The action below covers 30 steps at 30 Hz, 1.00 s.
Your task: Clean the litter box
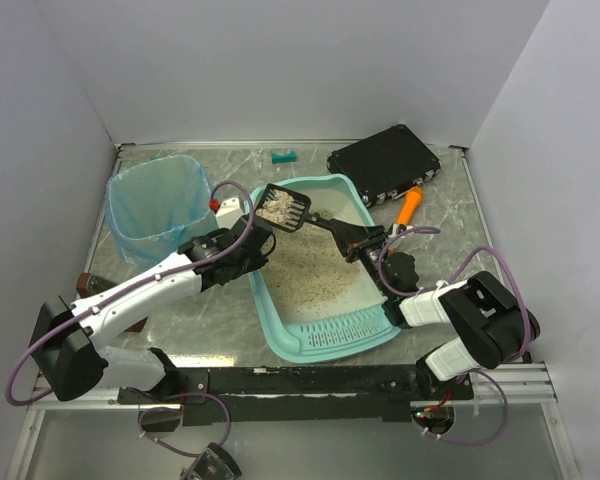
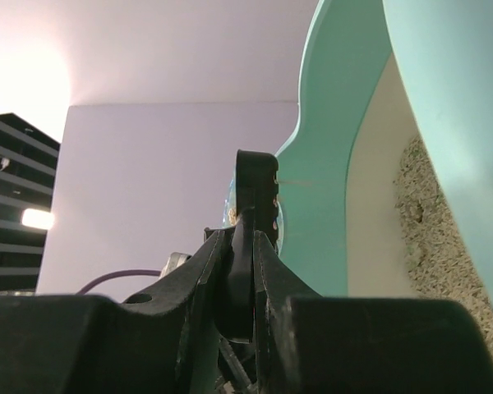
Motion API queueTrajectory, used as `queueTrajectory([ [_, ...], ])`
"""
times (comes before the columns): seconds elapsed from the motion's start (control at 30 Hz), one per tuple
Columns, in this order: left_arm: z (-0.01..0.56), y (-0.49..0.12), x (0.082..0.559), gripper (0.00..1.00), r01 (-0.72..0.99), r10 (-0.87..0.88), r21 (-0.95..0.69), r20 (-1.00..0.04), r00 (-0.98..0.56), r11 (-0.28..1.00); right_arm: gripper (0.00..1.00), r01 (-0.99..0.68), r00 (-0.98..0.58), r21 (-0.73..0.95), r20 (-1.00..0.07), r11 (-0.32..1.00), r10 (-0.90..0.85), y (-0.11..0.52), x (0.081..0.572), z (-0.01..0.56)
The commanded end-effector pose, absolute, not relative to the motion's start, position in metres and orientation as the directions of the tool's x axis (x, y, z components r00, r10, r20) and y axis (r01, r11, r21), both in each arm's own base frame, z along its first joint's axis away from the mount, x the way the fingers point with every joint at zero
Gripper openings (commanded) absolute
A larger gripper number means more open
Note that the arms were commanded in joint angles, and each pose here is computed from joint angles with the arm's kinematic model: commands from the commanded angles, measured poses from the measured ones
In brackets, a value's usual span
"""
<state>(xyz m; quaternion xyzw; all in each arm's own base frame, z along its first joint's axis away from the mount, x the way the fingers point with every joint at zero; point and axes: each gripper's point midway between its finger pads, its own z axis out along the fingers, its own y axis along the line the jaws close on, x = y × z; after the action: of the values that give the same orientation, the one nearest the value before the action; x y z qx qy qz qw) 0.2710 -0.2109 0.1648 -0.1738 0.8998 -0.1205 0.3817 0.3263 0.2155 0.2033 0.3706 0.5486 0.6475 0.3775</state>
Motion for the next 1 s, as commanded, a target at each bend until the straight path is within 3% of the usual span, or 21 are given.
queueTrajectory([
  [0.0,0.262,-0.187,0.299,0.01,-0.249,-0.659,-0.612,-0.664,-0.352,0.75,0.0,-0.145,-0.207,0.973,0.146,-0.178,0.967,0.153,0.355,0.214],
  [0.57,0.247,-0.196,0.298,0.01,-0.254,-0.699,-0.658,-0.607,-0.378,0.709,0.0,-0.194,-0.251,0.949,0.195,-0.247,0.948,0.166,0.361,0.243],
  [0.97,0.243,-0.193,0.297,0.01,-0.254,-0.715,-0.675,-0.601,-0.357,0.693,0.0,-0.216,-0.315,0.95,0.152,-0.227,0.937,0.178,0.349,0.253],
])
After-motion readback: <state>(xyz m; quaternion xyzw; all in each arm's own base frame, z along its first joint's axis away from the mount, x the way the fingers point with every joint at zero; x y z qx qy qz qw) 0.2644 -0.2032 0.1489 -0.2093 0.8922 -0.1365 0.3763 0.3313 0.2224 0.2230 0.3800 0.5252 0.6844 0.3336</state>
